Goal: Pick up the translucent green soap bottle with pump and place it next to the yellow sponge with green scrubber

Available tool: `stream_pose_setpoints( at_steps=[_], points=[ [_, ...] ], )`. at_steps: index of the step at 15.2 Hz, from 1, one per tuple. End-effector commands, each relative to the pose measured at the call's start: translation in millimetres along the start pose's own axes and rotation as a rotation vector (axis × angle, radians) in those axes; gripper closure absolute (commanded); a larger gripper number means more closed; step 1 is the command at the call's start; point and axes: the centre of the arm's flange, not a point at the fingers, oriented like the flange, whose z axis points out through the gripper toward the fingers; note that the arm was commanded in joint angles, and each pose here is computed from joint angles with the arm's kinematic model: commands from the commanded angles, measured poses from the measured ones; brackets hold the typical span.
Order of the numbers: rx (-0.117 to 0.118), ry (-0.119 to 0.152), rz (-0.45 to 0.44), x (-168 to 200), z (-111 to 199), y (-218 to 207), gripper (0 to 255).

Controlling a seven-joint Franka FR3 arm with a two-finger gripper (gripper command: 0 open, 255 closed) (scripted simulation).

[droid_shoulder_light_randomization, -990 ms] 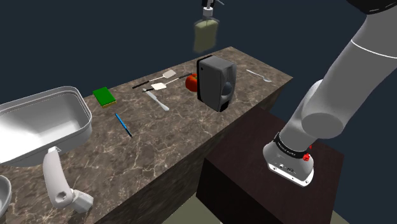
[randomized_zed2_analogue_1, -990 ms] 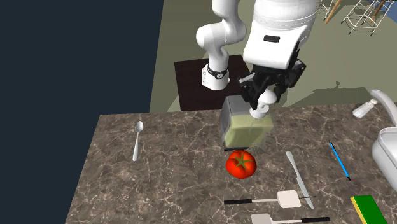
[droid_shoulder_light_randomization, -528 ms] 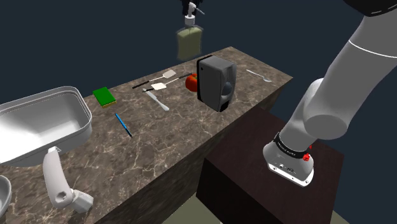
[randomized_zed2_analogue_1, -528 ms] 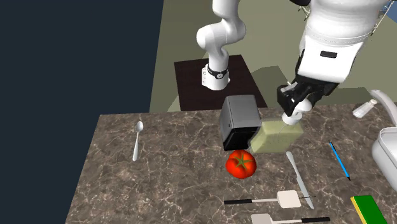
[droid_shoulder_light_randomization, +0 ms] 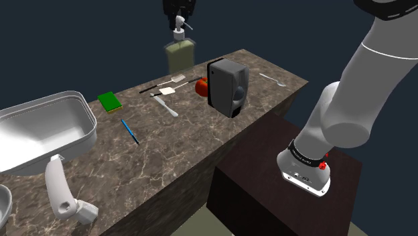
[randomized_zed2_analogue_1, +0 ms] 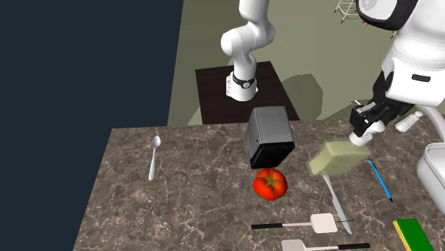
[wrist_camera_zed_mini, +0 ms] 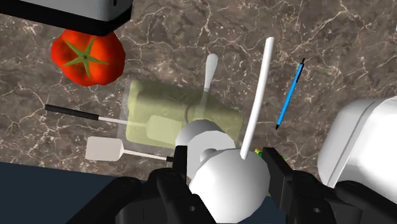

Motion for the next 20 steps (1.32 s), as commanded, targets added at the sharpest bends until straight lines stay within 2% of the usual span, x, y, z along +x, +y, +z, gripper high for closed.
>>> stream_pose_setpoints(
  at_steps=[1,20],
  points=[
    [0.000,0.001,0.001,7,11,-25,255],
    [0.000,0.001,0.001,62,119,-245,255]
  ],
)
